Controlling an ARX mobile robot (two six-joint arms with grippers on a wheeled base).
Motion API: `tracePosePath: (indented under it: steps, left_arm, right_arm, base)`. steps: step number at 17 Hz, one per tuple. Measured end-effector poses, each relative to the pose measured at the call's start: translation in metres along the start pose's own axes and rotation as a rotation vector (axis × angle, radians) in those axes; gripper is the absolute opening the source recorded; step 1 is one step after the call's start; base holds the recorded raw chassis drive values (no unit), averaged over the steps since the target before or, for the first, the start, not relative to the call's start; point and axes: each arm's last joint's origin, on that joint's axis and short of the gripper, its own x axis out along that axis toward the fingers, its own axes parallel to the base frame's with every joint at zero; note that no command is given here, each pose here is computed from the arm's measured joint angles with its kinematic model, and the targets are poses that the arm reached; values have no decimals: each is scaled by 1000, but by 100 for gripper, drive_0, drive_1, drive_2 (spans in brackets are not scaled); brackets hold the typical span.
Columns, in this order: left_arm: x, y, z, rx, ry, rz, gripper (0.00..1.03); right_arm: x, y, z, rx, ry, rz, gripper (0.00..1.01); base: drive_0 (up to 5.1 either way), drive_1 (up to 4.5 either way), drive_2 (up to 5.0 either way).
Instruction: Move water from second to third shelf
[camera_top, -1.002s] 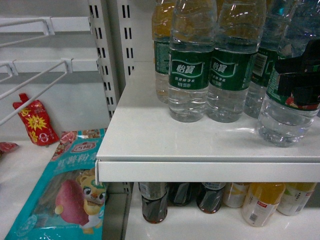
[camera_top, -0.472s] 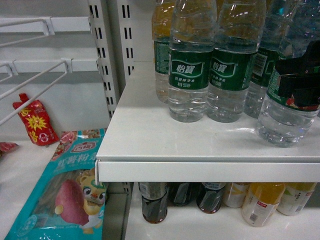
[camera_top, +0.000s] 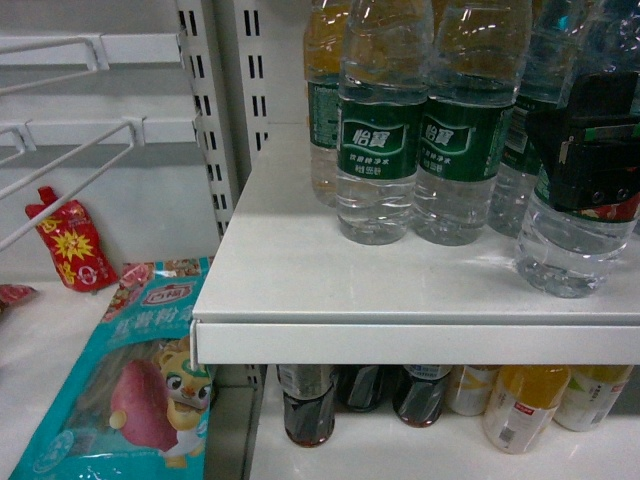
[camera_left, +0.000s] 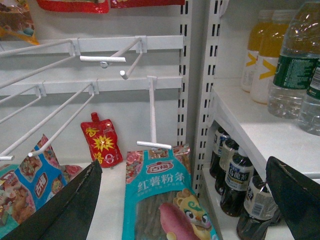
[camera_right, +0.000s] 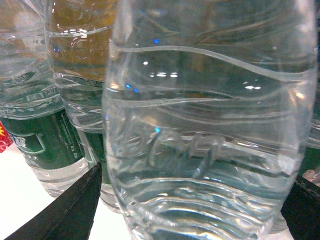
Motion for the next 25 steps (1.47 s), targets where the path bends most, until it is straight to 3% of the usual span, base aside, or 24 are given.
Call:
tracePosePath:
  steps: [7,10,17,24,25]
  left_arm:
    - [0,0,0,0,0,0,98]
    - [0,0,0,0,0,0,98]
    - [0,0,0,0,0,0,98]
    - [0,0,0,0,0,0,98]
    - [0,0,0,0,0,0,98]
  right_arm:
    - [-5,-1,5,1,13,7,98]
    - [-48,-2,33,17,-21,31,98]
    - [-109,-18,58,45,-75,-23,98]
    - [-125,-22,63,60,-94,-46,98]
    - [-126,-22,64,53,-115,-69,95]
  base:
    - [0,0,0]
    - [0,0,0]
    - [0,0,0]
    - [0,0,0]
    - [0,0,0]
